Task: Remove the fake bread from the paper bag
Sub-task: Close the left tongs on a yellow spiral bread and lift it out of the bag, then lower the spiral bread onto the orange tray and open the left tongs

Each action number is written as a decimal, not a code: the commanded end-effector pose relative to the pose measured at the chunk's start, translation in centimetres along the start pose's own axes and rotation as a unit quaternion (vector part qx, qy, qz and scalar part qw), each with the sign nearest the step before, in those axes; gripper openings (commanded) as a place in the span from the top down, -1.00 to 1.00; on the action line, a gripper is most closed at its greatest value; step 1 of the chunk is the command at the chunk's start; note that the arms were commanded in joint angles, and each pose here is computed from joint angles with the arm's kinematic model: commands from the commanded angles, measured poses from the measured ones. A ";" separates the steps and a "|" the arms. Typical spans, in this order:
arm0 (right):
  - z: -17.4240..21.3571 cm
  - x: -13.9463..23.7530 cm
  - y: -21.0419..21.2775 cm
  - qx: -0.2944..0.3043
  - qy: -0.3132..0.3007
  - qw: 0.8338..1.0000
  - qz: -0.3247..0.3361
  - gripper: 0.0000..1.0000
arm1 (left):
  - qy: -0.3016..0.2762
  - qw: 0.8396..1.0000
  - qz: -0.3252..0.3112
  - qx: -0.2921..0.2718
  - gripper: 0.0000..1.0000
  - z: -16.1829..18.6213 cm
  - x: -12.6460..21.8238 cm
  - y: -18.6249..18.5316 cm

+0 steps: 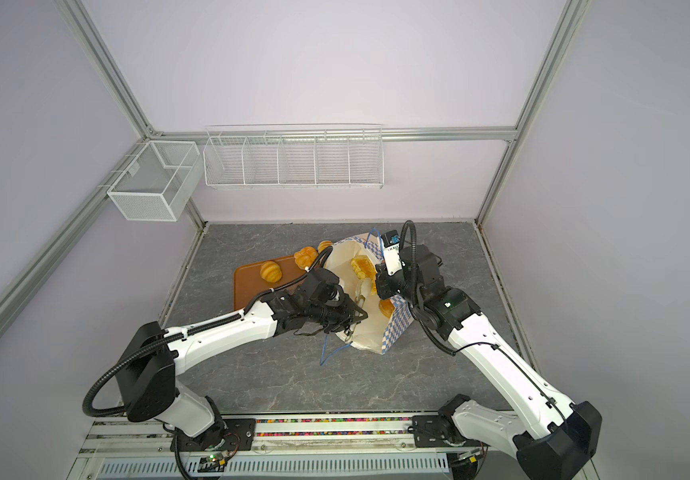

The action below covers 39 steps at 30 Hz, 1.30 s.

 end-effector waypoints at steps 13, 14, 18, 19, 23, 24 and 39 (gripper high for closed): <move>-2.1 1.6 -5.0 -0.005 0.005 0.996 0.085 0.87 | -0.007 0.981 0.018 -0.194 1.00 2.6 9.3 -3.7; -2.2 1.6 -5.3 -0.005 0.006 0.996 0.089 0.86 | -0.009 0.978 0.021 -0.207 1.00 2.7 9.9 -3.9; -2.3 1.5 -6.1 -0.001 0.013 0.994 0.105 0.87 | -0.014 0.965 0.029 -0.259 1.00 3.4 12.2 -4.1; -2.4 1.5 -6.3 0.001 0.014 0.994 0.107 0.86 | -0.015 0.961 0.027 -0.274 1.00 3.6 12.9 -4.1; -2.8 1.5 -6.8 0.003 0.013 0.993 0.117 0.86 | -0.021 0.947 0.009 -0.321 1.00 4.2 15.6 -3.6; -2.8 1.4 -6.9 0.004 0.013 0.993 0.118 0.86 | -0.023 0.944 0.009 -0.330 1.00 4.4 16.1 -3.6; -2.3 1.5 -8.0 0.006 0.020 0.991 0.132 0.86 | -0.179 0.913 -0.280 -0.236 1.00 -1.2 25.0 8.1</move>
Point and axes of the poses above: each gripper's point midway between its finger pads, its own x axis back along the fingers, its own y axis along the line the jaws close on, z = x × y, the point moved 2 cm from there along x, back along the fingers, and after that the axes turned 5 degrees about -x, right-handed, at the moved point
